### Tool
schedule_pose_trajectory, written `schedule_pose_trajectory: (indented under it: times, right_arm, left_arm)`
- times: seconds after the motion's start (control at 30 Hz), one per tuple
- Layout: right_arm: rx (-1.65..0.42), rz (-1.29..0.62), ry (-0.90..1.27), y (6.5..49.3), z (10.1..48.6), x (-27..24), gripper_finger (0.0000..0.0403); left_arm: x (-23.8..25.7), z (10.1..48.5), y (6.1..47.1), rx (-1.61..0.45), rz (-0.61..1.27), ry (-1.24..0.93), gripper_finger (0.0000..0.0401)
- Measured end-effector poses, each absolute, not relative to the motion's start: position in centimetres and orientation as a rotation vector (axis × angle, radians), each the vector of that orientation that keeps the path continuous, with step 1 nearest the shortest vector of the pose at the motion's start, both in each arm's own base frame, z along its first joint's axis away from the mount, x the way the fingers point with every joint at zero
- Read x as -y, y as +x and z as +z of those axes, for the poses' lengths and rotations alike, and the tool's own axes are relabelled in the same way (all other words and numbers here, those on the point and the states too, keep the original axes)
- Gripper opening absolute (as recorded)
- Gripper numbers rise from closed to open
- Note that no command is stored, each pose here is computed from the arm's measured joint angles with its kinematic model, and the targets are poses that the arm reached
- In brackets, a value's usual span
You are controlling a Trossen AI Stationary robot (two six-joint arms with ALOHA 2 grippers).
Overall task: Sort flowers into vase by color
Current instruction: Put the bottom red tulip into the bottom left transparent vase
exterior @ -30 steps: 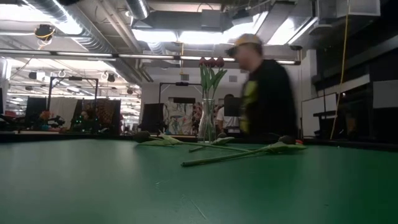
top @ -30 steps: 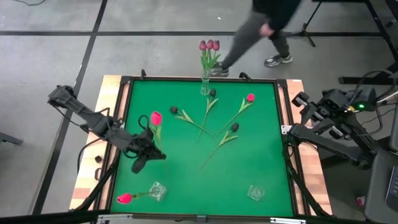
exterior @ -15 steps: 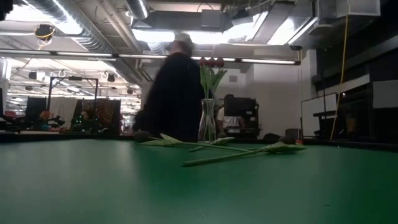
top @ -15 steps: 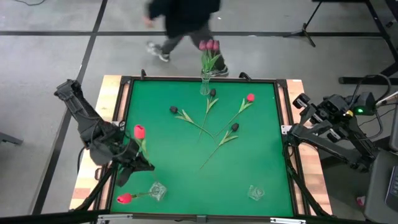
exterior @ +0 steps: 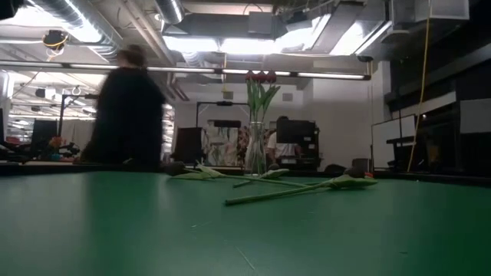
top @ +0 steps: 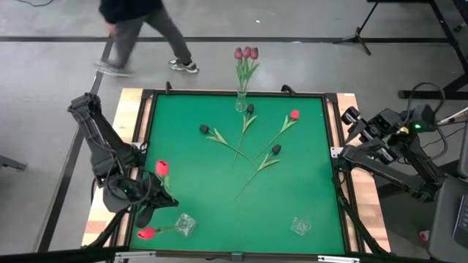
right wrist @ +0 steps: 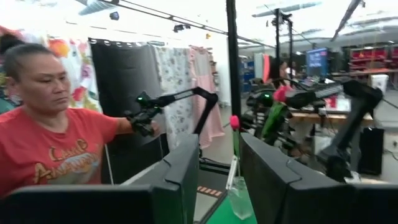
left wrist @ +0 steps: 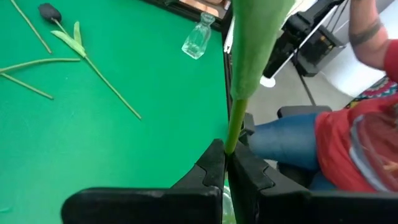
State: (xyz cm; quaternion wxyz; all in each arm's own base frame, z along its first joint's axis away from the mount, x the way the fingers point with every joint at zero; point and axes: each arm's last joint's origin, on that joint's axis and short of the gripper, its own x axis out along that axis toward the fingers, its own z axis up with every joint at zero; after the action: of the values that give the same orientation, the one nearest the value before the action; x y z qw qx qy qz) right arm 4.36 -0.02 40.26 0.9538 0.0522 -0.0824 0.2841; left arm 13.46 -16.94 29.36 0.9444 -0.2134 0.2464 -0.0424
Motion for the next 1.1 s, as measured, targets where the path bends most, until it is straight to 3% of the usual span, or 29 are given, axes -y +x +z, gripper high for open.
schedule_pose_trajectory:
  times: [0.3,0.67,1.1]
  right_arm:
    - [0.154,0.54,0.092,4.6,39.7,0.3,0.0115]
    - [0.155,0.54,0.091,4.6,39.7,0.3,0.0115]
    - [0.154,0.541,0.091,4.6,39.7,0.3,0.0115]
  left_arm:
    - [18.2,27.7,14.3,-0.55,-0.058,-0.376,0.0006]
    - [18.3,27.3,14.3,-0.584,-0.062,-0.382,0.0036]
    - [18.2,27.3,14.3,-0.581,-0.053,-0.377,0.0105]
